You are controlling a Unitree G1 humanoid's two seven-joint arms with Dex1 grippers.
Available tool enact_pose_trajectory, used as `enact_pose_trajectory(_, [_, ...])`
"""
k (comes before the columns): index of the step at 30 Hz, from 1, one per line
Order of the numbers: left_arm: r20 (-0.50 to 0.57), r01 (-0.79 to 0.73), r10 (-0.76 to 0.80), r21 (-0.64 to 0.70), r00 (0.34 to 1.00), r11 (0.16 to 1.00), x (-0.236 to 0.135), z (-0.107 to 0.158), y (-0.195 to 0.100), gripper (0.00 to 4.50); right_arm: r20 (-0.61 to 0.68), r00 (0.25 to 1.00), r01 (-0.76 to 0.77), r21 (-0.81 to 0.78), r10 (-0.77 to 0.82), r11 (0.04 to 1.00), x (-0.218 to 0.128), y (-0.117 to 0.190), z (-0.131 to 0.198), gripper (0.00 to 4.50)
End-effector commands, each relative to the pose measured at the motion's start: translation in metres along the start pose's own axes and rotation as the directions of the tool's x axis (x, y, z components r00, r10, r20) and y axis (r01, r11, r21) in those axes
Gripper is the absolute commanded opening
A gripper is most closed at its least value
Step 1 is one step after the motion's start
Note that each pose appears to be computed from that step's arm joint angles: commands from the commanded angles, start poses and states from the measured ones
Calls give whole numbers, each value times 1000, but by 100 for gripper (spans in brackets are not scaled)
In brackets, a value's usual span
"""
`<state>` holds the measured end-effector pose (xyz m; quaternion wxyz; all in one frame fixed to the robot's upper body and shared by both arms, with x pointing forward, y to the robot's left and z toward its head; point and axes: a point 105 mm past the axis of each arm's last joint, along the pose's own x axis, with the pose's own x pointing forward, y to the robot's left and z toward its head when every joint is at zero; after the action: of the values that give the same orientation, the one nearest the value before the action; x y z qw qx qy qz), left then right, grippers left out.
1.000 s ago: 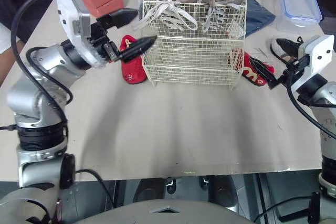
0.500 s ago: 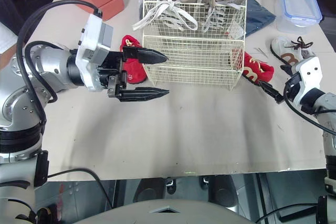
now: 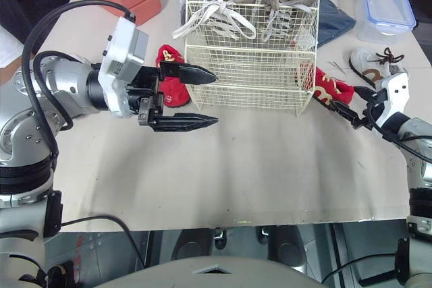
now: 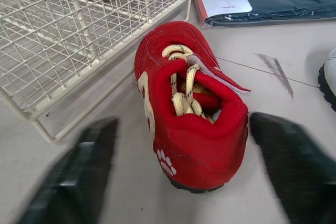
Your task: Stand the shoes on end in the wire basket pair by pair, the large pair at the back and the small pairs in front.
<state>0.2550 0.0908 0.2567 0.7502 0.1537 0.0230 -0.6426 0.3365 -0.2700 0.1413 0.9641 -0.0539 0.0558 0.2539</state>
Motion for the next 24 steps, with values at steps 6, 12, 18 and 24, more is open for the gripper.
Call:
enact_pose_trajectory(6, [-12, -37, 37, -1, 999, 999, 4, 5, 1, 450, 36, 999, -11, -43, 12, 999, -5, -1, 13, 1])
enact_pose_trajectory(12, [-11, -19, 19, 20, 1000, 1000, 8, 6, -1, 450, 83, 996, 47, -146, -35, 988, -26, -10, 30, 1])
enact_pose_trajectory(18, [-12, -14, 14, 31, 1000, 999, 9, 4, 2, 450, 280, 948, 224, -255, -150, 941, -48, -29, 74, 1])
enact_pose_trajectory(24, [-18, -17, 18, 62, 1000, 998, 5, 6, 10, 450, 479, 847, 396, -276, -232, 876, -69, -41, 114, 1])
